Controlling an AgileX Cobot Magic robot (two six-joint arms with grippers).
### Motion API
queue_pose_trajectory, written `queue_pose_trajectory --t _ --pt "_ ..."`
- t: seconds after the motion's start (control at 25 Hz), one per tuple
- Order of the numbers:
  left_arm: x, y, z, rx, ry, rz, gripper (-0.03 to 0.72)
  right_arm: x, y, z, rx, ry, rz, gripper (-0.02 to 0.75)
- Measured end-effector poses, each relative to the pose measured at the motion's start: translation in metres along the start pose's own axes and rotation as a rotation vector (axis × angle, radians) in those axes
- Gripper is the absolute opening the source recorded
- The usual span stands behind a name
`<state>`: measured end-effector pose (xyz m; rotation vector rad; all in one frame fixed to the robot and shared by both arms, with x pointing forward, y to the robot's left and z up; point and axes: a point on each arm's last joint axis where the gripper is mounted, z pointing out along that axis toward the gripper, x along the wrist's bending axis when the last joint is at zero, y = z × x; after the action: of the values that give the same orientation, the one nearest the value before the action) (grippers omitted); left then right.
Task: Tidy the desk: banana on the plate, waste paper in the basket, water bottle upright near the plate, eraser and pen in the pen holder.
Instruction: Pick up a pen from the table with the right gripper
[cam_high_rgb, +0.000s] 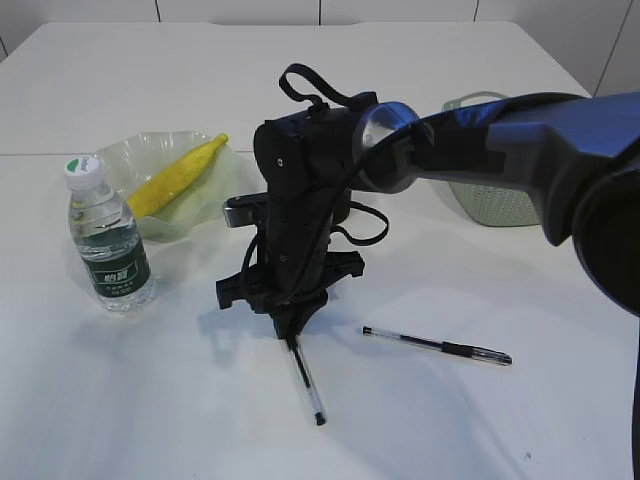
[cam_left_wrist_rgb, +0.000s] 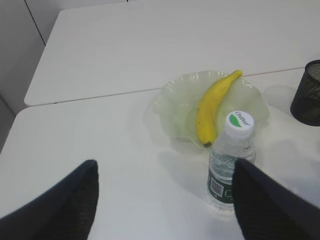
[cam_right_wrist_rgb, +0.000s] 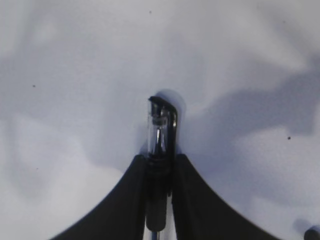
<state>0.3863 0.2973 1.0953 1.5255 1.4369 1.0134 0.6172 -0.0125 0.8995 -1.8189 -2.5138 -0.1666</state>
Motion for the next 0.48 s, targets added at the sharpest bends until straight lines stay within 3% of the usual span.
queue_pose_trajectory --t 0.48 --pt "0.0 0.0 0.0 0.0 0.0 0.0 0.591 0.0002 0.0007 -0.0002 -0.007 0.002 0.0 0.087"
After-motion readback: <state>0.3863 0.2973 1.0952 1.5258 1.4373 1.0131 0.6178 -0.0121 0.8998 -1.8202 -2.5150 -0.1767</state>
